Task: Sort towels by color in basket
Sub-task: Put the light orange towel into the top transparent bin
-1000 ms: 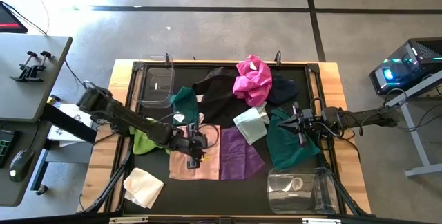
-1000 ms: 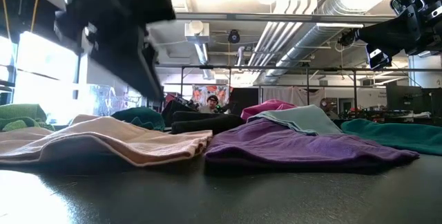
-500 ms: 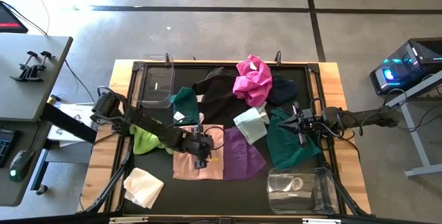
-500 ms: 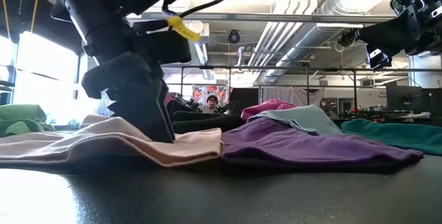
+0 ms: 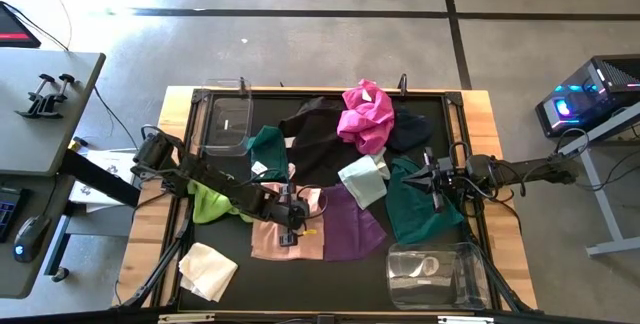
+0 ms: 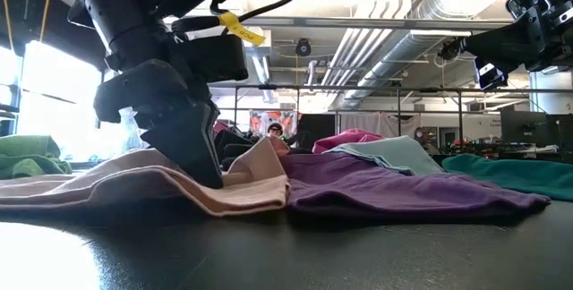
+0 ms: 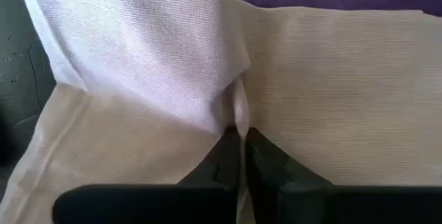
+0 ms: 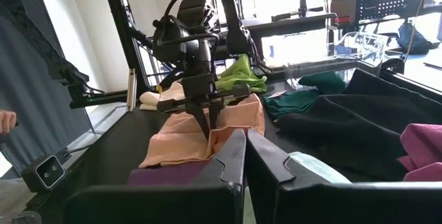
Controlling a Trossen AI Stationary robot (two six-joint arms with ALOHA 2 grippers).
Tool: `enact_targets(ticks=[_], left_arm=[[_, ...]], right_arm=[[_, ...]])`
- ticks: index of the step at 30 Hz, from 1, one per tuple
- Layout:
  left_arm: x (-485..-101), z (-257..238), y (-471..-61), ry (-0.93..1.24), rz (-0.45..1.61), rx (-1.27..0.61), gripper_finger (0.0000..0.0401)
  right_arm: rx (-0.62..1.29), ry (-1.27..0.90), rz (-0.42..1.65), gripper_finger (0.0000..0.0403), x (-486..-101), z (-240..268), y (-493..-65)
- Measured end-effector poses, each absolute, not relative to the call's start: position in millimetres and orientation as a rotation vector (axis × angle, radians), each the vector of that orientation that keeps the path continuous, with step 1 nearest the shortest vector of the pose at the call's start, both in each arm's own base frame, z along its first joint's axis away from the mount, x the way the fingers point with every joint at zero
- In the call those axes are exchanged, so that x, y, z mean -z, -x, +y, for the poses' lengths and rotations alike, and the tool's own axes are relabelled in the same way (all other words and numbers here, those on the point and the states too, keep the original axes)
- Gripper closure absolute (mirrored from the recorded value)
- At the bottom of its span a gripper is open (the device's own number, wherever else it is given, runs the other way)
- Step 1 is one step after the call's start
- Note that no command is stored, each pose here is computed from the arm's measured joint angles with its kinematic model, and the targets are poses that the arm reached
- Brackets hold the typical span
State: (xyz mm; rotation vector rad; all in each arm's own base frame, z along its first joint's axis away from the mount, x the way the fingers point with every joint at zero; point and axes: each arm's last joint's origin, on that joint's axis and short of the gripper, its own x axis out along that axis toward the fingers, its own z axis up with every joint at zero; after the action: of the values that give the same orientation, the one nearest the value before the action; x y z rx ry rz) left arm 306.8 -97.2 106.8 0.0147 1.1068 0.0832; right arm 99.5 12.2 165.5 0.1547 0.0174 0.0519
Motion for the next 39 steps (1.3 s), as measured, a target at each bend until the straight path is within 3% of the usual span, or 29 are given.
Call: enact_targets(ticks=[6, 13, 28, 39], left_arm=[[-110.8, -97.2, -304.9, -0.03, 1.102, -0.071, 0.0399], [-141.0, -97.8, -292.1, -0.109, 1.05, -0.075, 0.04], [-247.1, -87.7, -254.9, -0.317, 0.637, -0.324, 0.0401], [-298.4, -63.1, -221.3, -0.493, 0.478, -0.589, 0.0401]], right_arm=[[-0.052, -0.155, 0.017, 0.0401, -165.5, 12.2, -99.5], [-0.051, -0.155, 0.018, 0.0401, -165.5, 12.1, -99.5], [-0.051, -0.155, 0.018, 0.0401, -165.5, 12.1, -99.6], [-0.051, -0.155, 0.018, 0.0401, -165.5, 12.1, -99.6]])
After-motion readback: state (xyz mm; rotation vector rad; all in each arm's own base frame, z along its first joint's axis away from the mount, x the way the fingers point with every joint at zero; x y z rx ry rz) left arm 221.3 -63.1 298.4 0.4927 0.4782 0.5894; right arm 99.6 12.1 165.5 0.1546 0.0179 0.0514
